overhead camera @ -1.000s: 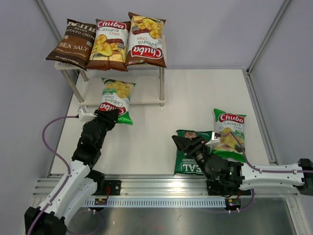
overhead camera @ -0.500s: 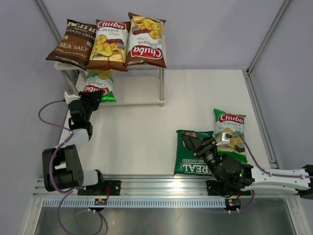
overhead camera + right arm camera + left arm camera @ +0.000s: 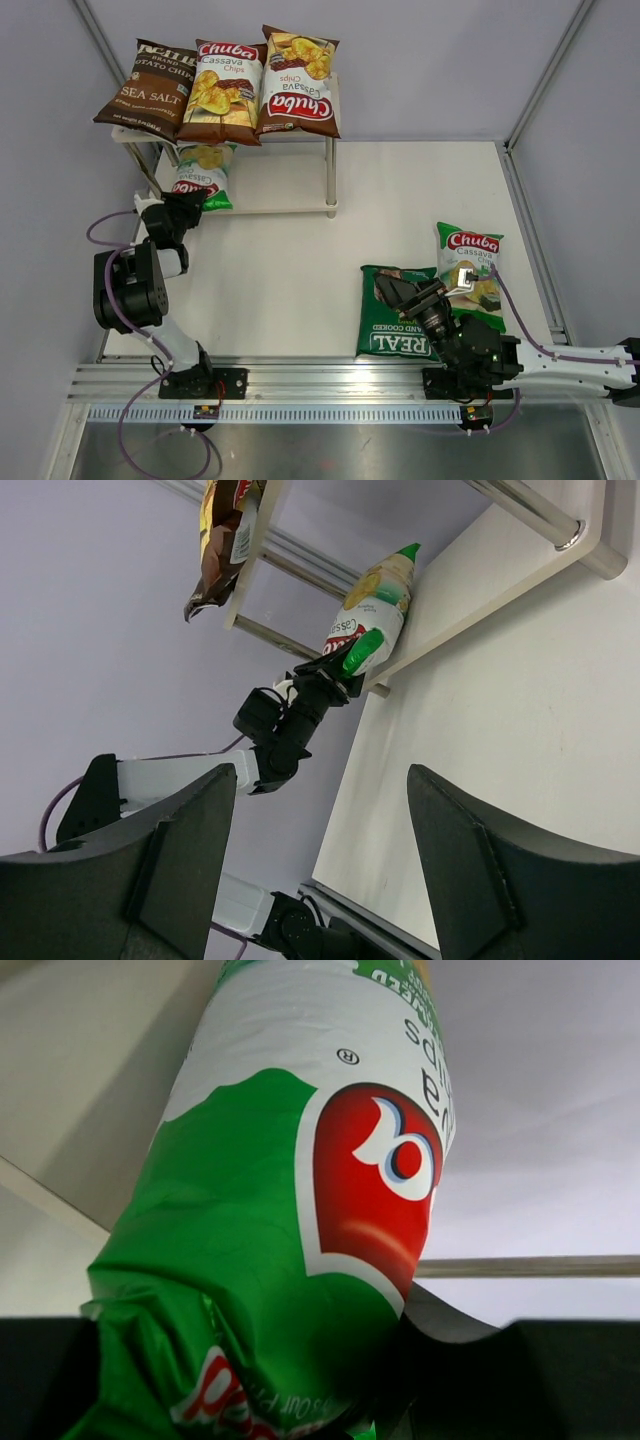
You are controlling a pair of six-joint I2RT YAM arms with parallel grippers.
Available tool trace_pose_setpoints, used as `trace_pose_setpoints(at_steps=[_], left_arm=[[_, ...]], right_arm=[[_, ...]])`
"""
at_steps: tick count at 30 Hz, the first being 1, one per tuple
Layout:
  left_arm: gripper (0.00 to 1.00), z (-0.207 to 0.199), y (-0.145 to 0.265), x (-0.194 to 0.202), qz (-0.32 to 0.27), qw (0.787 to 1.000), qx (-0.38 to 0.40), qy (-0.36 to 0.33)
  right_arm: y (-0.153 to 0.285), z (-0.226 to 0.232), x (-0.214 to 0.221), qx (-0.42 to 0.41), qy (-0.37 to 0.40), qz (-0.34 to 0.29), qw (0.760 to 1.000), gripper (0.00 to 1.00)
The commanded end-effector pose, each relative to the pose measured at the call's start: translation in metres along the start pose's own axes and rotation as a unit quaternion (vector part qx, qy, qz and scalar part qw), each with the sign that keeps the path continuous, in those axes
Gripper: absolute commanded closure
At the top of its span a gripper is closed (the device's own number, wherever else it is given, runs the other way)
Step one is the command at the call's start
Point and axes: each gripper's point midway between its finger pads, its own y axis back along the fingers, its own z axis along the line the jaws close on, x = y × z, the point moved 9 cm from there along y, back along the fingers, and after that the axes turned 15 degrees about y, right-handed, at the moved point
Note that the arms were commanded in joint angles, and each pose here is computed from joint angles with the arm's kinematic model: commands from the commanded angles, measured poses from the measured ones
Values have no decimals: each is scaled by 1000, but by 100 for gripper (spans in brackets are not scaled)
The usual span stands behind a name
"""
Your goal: Place and organize the chips bags onto the shelf
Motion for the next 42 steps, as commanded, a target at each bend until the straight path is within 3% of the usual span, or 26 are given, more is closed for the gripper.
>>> trace_pose_setpoints(at_steps=[1, 12, 16, 19, 26, 30, 34, 40, 42], left_arm=[[76, -12, -9, -21, -25, 998, 59, 2], [39, 16, -19, -42, -33, 999, -17, 8], [39, 18, -19, -45, -38, 999, -34, 9], [49, 18, -14, -48, -63, 997, -48, 18], [49, 3, -14, -53, -85, 995, -44, 28], [47, 0, -16, -53, -80, 995, -38, 35], [34, -4, -15, -51, -75, 996, -24, 40], [6, -6, -14, -48, -69, 996, -27, 40], [1, -9, -10, -46, -70, 997, -25, 33]], right_arm=[[0, 6, -11, -7, -6, -20, 1000, 23], [6, 0, -19, -7, -14, -32, 999, 22], [6, -1, -20, -6, -13, -35, 999, 22], [6, -3, -18, -2, -12, -33, 999, 22], [5, -3, -17, 1, -11, -31, 999, 22], [3, -5, -14, 13, 36, -30, 999, 21], [-6, -11, -9, 94, 157, -10, 983, 16], [-21, -9, -7, 102, 262, 74, 957, 15], [-32, -19, -10, 124, 286, 97, 945, 14]])
